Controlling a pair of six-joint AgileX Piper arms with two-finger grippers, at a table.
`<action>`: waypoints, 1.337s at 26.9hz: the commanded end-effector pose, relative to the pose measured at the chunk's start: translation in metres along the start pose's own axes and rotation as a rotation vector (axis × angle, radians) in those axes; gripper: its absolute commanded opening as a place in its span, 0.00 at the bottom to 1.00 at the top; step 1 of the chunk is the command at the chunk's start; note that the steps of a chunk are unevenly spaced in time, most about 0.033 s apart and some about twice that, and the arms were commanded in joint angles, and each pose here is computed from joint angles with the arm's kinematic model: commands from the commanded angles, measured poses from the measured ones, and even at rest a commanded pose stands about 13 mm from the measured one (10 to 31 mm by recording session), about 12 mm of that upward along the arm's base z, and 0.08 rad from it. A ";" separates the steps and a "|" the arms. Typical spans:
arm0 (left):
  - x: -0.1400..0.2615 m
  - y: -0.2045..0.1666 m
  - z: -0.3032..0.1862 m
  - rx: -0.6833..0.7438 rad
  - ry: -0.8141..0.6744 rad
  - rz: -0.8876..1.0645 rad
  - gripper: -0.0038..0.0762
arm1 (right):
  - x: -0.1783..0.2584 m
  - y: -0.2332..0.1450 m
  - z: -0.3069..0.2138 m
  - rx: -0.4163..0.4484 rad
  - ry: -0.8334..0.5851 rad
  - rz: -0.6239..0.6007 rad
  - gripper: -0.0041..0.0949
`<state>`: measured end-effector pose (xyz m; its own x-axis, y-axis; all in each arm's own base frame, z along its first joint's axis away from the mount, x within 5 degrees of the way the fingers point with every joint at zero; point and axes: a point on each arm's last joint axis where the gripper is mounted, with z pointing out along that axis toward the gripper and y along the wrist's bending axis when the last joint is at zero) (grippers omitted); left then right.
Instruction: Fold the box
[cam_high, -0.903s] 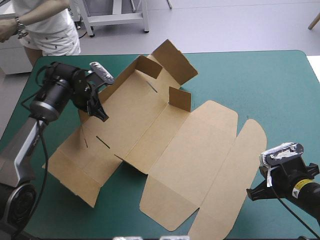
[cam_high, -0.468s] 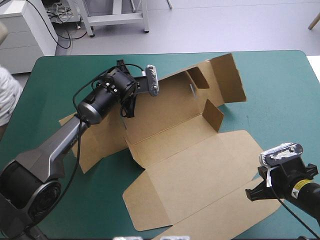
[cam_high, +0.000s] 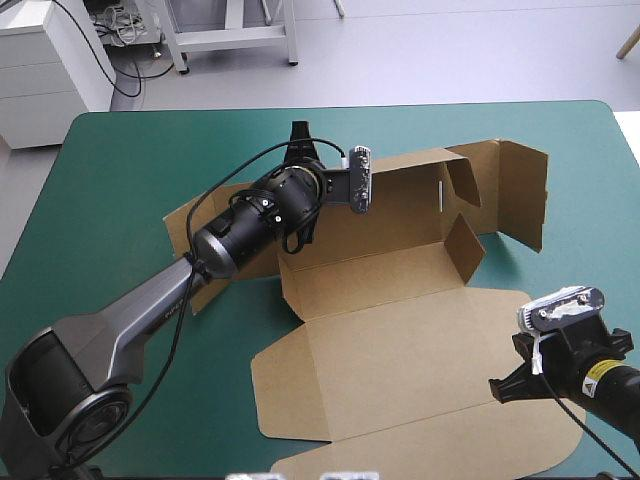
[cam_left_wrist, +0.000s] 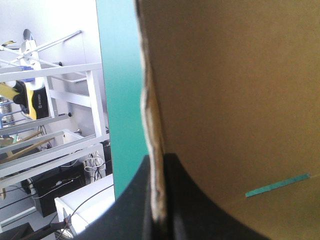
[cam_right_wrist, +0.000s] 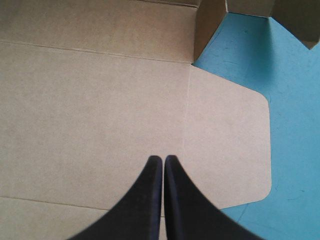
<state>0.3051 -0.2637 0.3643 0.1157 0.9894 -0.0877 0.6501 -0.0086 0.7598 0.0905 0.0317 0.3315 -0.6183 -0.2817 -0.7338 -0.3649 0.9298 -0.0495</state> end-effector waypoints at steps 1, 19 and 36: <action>-0.009 0.015 -0.032 -0.137 -0.069 -0.015 0.04 | -0.011 -0.001 -0.006 0.009 -0.083 -0.001 0.04; -0.038 -0.031 -0.043 -0.327 -0.096 0.144 0.04 | -0.011 -0.003 -0.006 0.026 -0.083 -0.016 0.04; -0.036 -0.063 -0.052 -0.434 -0.167 -0.034 0.04 | -0.011 -0.012 -0.007 0.128 -0.079 -0.084 0.04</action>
<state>0.2272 -0.2963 0.3228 0.2148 0.9653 -0.1485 0.3626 0.0623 0.9298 0.0938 0.0221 0.3324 -0.5944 -0.3531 -0.7225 -0.3313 0.9262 -0.1801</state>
